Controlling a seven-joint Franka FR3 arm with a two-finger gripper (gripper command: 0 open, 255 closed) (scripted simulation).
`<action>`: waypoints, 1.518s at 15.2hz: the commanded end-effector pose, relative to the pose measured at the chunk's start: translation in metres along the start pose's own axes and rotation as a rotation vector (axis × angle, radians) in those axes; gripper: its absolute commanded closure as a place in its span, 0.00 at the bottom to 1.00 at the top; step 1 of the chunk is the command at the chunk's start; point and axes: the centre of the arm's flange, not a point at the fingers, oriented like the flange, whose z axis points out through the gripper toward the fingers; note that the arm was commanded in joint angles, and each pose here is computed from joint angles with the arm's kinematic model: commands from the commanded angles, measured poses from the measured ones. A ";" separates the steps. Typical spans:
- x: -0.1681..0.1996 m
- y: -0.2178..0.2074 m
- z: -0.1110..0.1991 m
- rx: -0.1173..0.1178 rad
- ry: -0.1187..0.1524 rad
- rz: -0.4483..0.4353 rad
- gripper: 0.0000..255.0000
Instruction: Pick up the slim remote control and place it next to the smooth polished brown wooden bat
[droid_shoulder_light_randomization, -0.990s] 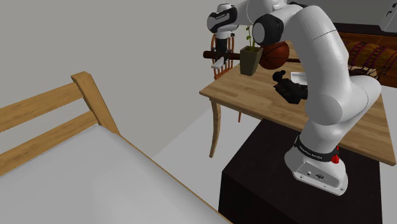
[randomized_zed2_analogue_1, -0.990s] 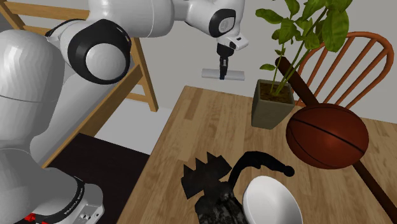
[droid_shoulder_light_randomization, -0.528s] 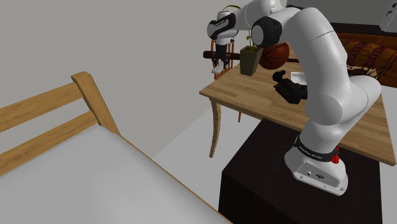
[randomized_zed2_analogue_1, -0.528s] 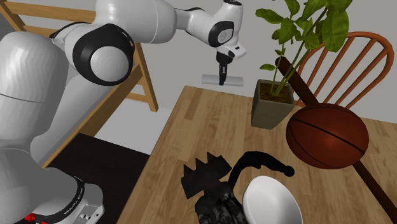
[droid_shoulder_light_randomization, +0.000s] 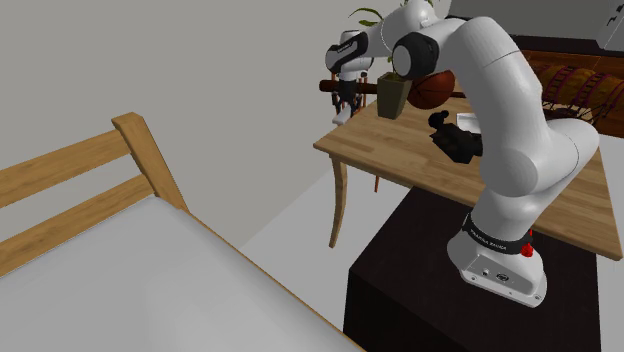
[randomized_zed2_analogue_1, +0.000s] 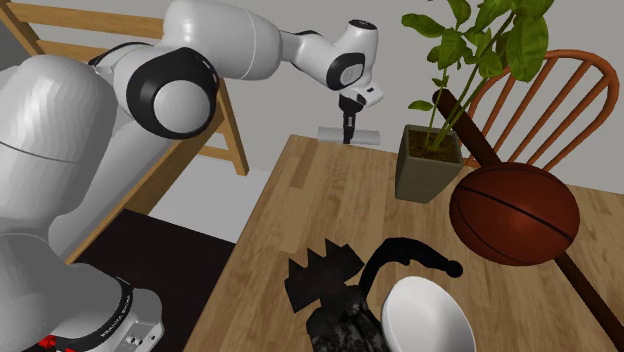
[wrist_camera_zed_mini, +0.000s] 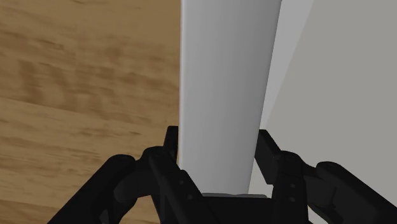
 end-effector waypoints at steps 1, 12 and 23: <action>0.000 0.000 0.011 0.001 0.001 0.000 1.00; 0.001 0.000 0.040 0.001 0.001 0.000 1.00; 0.000 0.000 0.000 0.001 0.001 0.000 0.00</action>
